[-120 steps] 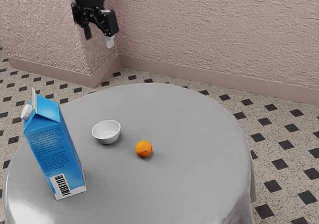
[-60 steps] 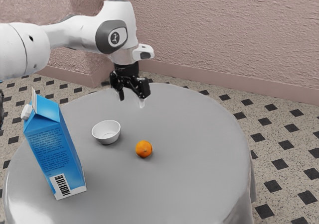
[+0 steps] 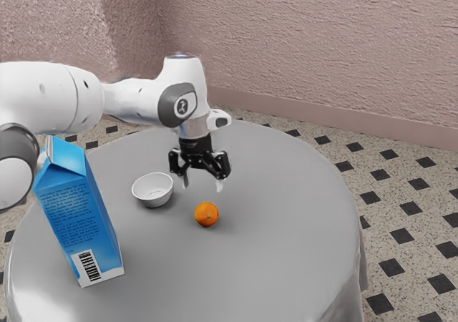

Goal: Place the pear in the bowl.

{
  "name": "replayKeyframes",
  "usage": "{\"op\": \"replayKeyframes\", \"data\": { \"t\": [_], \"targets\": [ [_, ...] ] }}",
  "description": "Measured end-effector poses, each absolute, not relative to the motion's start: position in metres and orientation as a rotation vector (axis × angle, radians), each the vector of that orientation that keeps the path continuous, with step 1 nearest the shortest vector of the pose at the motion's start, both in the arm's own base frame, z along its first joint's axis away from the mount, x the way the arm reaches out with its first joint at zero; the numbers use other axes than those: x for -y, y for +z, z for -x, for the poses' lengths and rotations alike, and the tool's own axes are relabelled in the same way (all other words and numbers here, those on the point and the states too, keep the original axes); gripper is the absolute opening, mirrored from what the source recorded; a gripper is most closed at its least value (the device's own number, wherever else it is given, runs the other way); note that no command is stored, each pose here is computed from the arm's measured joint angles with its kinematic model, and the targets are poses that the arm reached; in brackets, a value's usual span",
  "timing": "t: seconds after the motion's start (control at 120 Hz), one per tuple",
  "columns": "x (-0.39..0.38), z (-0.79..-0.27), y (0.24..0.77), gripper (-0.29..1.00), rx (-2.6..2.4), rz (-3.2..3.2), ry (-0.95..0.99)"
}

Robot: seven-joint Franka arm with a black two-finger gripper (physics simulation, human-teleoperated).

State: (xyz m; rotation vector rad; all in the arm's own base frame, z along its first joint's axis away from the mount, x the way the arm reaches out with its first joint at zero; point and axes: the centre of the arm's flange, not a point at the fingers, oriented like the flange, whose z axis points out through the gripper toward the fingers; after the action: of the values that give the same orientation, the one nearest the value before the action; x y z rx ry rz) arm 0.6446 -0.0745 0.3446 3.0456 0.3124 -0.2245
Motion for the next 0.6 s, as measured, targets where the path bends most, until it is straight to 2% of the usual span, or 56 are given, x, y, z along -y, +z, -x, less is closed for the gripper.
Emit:
{"op": "replayKeyframes", "data": {
  "t": [0.3, 0.6],
  "targets": [
    [0.07, -0.61, 0.294, 0.7, -0.683, -2.971, -0.244],
    [0.084, -0.597, 0.293, 0.7, -0.755, -3.003, -0.067]
  ]
}}
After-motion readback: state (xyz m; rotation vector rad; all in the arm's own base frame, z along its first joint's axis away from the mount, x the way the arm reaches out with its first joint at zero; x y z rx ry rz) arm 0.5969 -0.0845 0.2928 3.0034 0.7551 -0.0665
